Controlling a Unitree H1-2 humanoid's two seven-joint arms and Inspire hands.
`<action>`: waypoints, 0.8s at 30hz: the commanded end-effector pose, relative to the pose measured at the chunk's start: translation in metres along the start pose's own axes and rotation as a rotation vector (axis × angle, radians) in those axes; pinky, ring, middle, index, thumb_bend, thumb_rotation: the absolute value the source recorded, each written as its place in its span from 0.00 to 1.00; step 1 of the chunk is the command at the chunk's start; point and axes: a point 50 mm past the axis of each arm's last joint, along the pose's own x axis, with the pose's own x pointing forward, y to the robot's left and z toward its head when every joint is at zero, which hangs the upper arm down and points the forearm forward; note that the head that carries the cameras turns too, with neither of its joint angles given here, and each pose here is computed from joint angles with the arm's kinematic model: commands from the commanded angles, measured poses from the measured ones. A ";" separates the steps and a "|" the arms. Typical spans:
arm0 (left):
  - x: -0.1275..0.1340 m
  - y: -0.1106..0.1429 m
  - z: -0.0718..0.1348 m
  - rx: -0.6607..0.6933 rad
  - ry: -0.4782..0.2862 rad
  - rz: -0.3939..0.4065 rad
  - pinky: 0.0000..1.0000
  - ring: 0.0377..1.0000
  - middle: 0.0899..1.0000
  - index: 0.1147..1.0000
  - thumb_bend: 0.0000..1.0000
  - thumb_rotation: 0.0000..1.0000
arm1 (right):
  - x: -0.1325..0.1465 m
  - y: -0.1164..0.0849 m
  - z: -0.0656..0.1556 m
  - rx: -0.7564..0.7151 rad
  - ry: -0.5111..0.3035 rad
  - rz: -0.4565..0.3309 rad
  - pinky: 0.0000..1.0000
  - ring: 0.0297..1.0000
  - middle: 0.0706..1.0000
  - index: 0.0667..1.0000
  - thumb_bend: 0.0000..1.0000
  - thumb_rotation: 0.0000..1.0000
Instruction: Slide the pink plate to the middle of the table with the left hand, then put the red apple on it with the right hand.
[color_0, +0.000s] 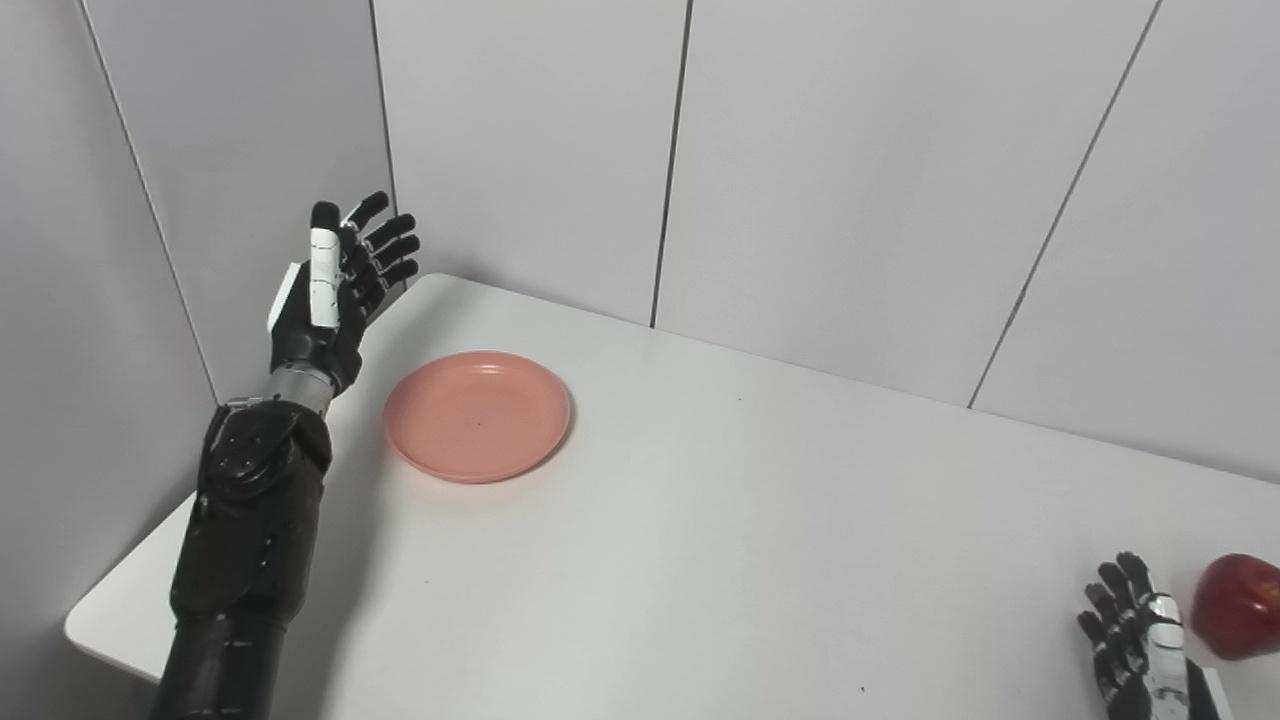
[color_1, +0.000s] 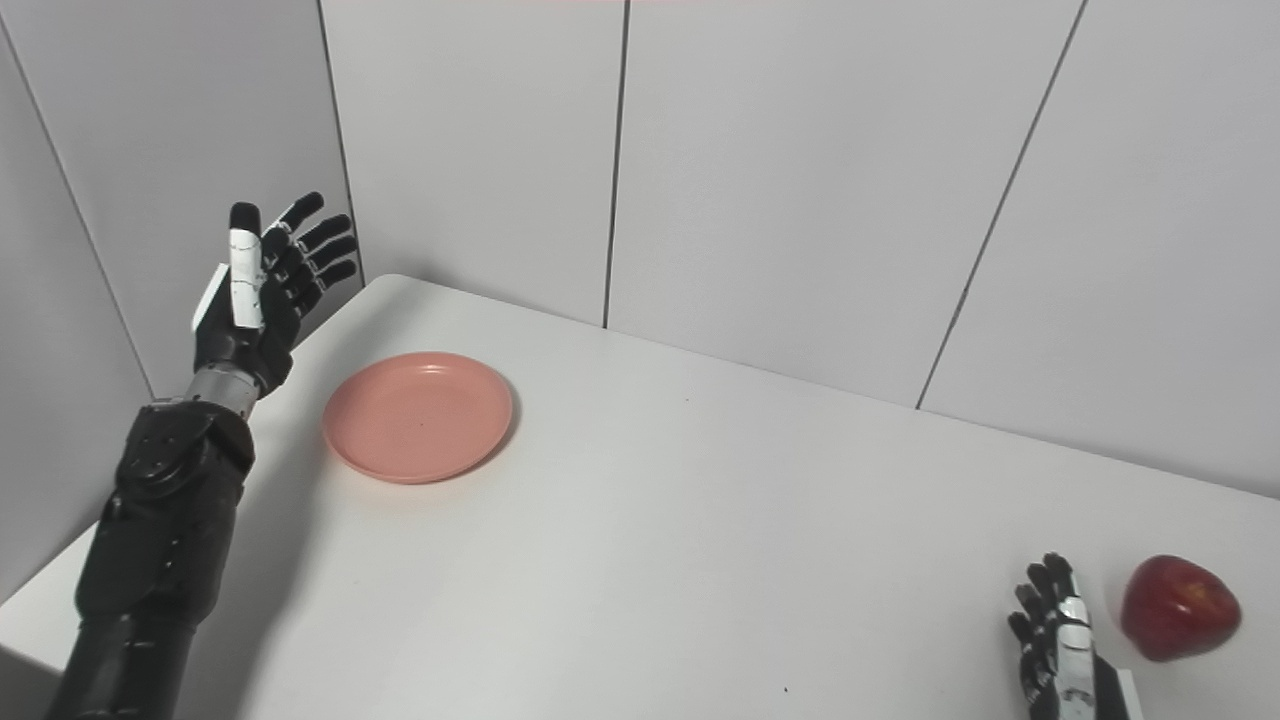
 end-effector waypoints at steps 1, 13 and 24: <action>0.027 0.005 0.042 0.029 -0.116 0.005 0.85 0.82 0.81 0.85 1.00 1.00 | -0.009 0.008 -0.019 0.030 0.033 0.009 1.00 0.98 0.97 0.98 0.80 1.00; 0.057 0.029 0.037 0.115 -0.065 0.073 0.83 0.83 0.82 0.86 1.00 1.00 | -0.011 0.007 -0.017 0.025 0.033 0.011 1.00 0.98 0.97 0.97 0.82 1.00; 0.070 0.032 0.008 0.089 0.010 0.107 0.85 0.84 0.82 0.84 1.00 0.98 | -0.014 0.008 -0.015 0.019 0.034 0.010 1.00 0.99 0.98 0.98 0.82 1.00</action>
